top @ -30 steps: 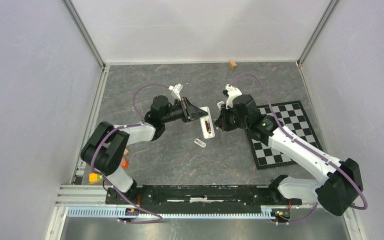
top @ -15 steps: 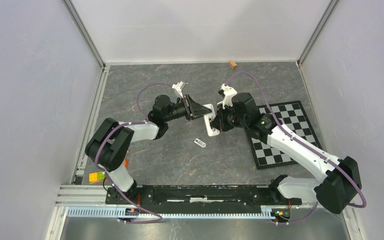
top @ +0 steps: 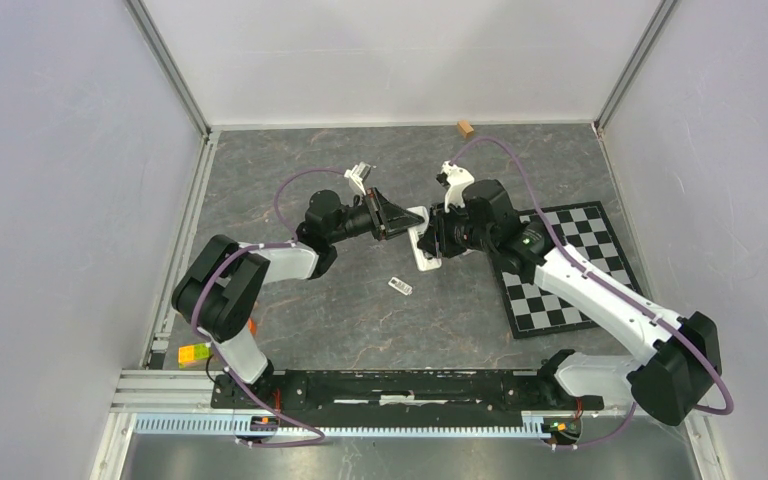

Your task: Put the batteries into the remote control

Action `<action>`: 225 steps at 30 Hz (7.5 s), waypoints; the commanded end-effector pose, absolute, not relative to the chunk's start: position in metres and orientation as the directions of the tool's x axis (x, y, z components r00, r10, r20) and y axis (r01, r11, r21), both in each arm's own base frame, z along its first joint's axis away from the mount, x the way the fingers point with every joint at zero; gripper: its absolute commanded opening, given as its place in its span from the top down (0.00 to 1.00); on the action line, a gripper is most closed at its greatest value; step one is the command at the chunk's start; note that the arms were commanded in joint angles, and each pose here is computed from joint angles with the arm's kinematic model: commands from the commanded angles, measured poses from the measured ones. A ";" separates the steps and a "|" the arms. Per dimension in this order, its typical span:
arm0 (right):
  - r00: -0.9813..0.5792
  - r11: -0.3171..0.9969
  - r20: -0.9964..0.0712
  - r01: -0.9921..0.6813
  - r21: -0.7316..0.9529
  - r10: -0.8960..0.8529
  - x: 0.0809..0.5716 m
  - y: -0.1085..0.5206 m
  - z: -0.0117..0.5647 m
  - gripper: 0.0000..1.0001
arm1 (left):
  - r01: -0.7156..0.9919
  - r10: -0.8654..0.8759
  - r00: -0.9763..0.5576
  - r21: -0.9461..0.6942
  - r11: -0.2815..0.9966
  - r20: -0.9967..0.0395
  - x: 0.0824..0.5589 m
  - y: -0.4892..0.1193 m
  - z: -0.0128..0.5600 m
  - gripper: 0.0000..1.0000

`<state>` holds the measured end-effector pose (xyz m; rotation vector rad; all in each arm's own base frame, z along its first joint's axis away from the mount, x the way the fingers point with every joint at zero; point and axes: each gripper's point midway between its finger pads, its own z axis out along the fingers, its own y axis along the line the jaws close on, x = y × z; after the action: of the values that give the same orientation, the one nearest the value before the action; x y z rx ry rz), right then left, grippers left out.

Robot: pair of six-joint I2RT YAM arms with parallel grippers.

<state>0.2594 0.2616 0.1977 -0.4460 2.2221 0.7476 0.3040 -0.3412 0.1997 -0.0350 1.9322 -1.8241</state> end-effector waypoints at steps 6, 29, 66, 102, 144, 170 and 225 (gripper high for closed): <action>-0.606 0.808 -0.795 -0.465 0.361 0.007 0.274 0.250 0.235 0.63 | 0.329 -0.365 -0.876 -0.944 0.028 -0.316 0.306 -0.344 0.234 0.98; -0.440 0.420 -0.585 -0.420 0.805 0.682 0.253 0.234 0.335 0.02 | 0.176 -0.574 -0.818 -0.939 -0.296 0.027 0.316 -0.307 0.336 0.98; -0.593 0.259 -0.394 -0.303 0.917 0.702 0.264 0.268 0.318 0.24 | 0.279 -0.587 -0.810 -0.886 -0.371 -0.009 0.290 -0.289 0.389 0.98; -0.605 0.801 -0.759 -0.317 0.507 0.240 0.276 0.237 0.207 0.33 | 0.656 -0.447 -0.656 -0.752 0.061 -0.609 0.260 -0.303 0.344 0.98; -0.539 0.633 -0.832 -0.600 0.489 0.133 0.261 0.273 0.237 0.43 | 0.657 -0.358 -0.620 -0.711 0.250 -0.698 0.255 -0.278 0.283 0.98; -0.481 0.599 -0.549 -0.800 -0.044 -0.683 0.235 0.287 0.043 0.32 | 0.023 -0.601 -0.469 -0.689 0.724 -0.647 0.295 -0.141 0.172 0.98; -0.388 0.752 -0.884 -0.656 0.064 -0.263 0.254 0.293 0.168 0.74 | 0.430 -0.529 -0.561 -0.771 0.470 -0.636 0.295 -0.218 0.217 0.98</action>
<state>0.2510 0.2851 0.1270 -0.7994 2.0777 0.4031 0.2963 -0.2004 0.1826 -0.1841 1.9045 -1.1508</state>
